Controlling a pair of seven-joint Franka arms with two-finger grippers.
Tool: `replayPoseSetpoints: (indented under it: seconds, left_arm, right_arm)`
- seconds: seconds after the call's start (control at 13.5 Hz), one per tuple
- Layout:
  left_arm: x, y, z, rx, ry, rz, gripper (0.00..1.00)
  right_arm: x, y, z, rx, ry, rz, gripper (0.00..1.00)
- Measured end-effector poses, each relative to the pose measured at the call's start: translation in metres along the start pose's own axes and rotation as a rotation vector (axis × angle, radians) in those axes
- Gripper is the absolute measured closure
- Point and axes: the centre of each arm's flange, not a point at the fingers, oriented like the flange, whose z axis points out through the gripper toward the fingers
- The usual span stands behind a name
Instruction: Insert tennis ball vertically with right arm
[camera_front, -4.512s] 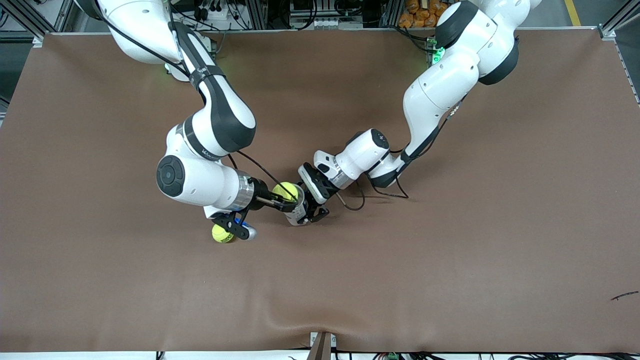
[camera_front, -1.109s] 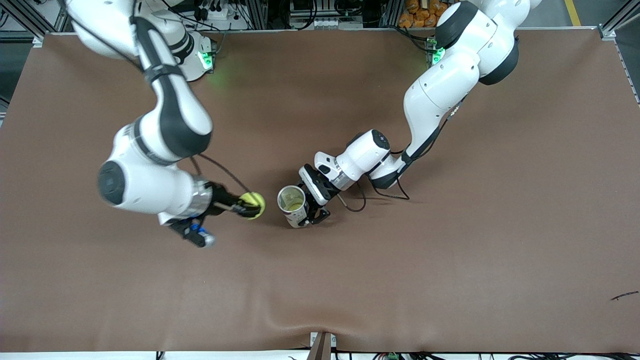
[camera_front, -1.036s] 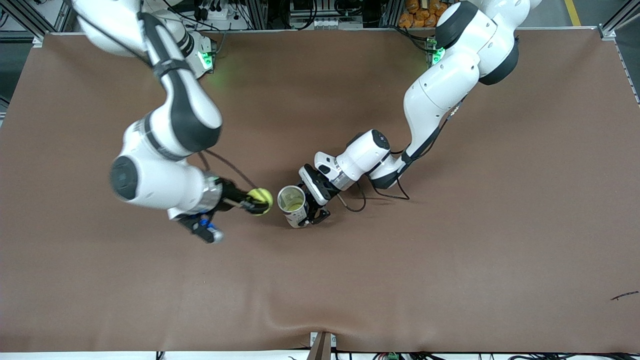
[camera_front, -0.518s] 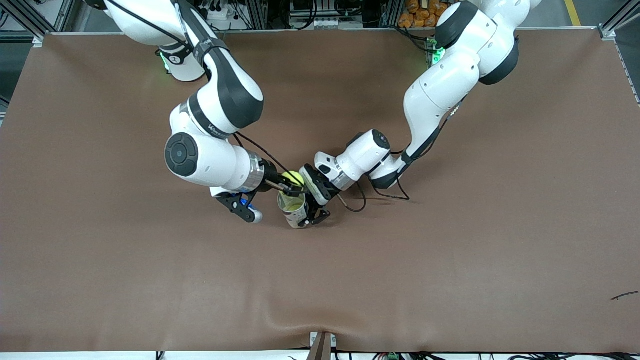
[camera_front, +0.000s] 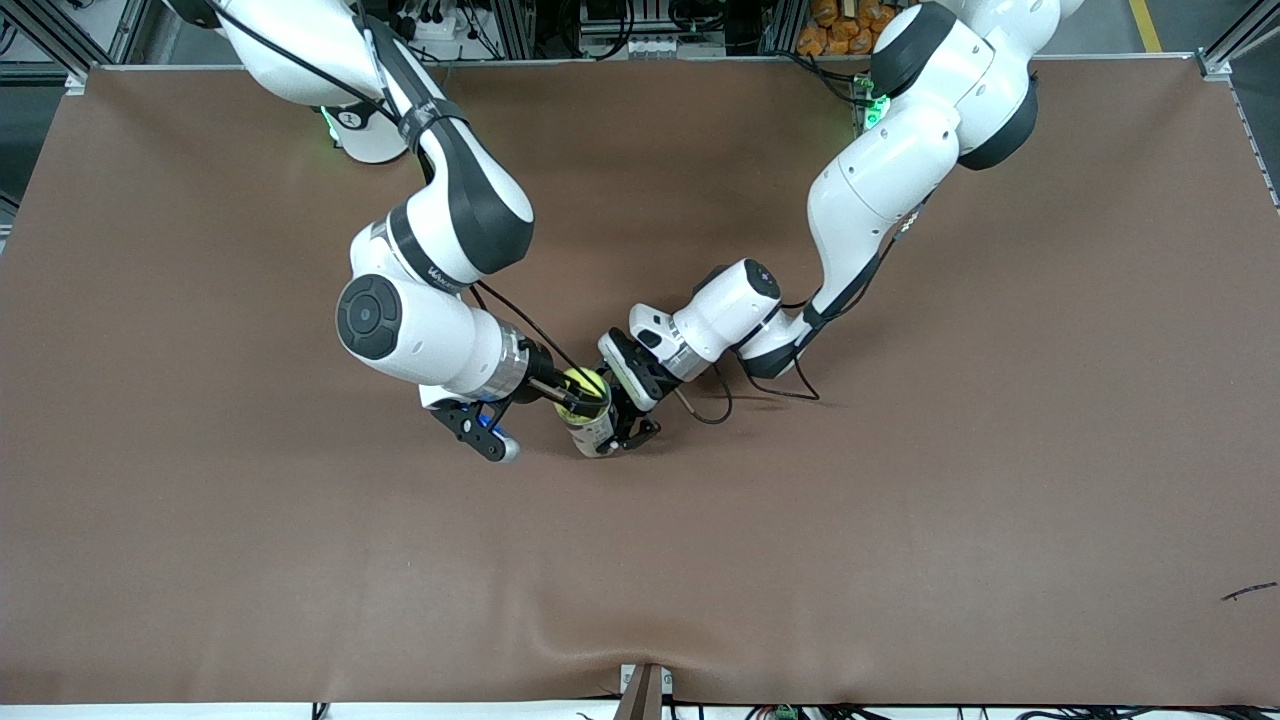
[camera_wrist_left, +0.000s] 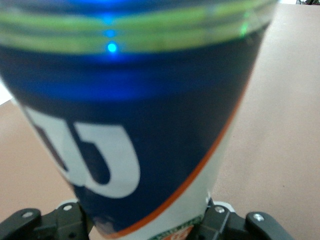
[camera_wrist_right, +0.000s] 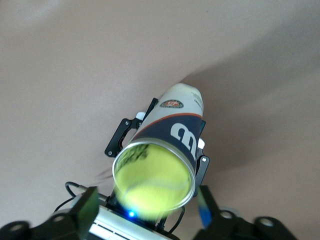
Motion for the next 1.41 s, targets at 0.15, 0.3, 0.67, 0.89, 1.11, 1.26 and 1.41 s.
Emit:
replayPoseSetpoints:
  seconds: [0.15, 0.3, 0.67, 0.89, 1.11, 1.26, 1.41]
  left_arm:
    - [0.0, 0.0, 0.0, 0.0, 0.001, 0.0, 0.22]
    - [0.001, 0.0, 0.0, 0.0, 0.002, 0.0, 0.22]
    - [0.001, 0.0, 0.0, 0.0, 0.002, 0.001, 0.18]
    - [0.002, -0.001, -0.001, 0.003, 0.009, 0.001, 0.0]
    - [0.002, -0.001, -0.001, 0.004, 0.008, 0.001, 0.0]
    - [-0.004, -0.002, -0.001, 0.003, -0.003, -0.001, 0.0]
    - [-0.016, -0.002, -0.001, -0.002, -0.024, -0.007, 0.0]
  right_arm:
    - [0.009, 0.004, -0.005, -0.011, 0.029, -0.021, 0.0]
    - [0.034, 0.018, -0.015, -0.047, 0.073, -0.136, 0.0]
    - [0.138, 0.123, -0.09, -0.215, 0.042, -0.469, 0.0]
    - [0.15, 0.186, -0.153, -0.205, 0.029, -0.566, 0.0]
    - [0.13, 0.232, -0.216, -0.27, 0.031, -0.608, 0.0]
    - [0.131, 0.271, -0.256, -0.283, 0.04, -0.589, 0.0]
    - [0.136, 0.304, -0.289, -0.294, 0.07, -0.582, 0.0]
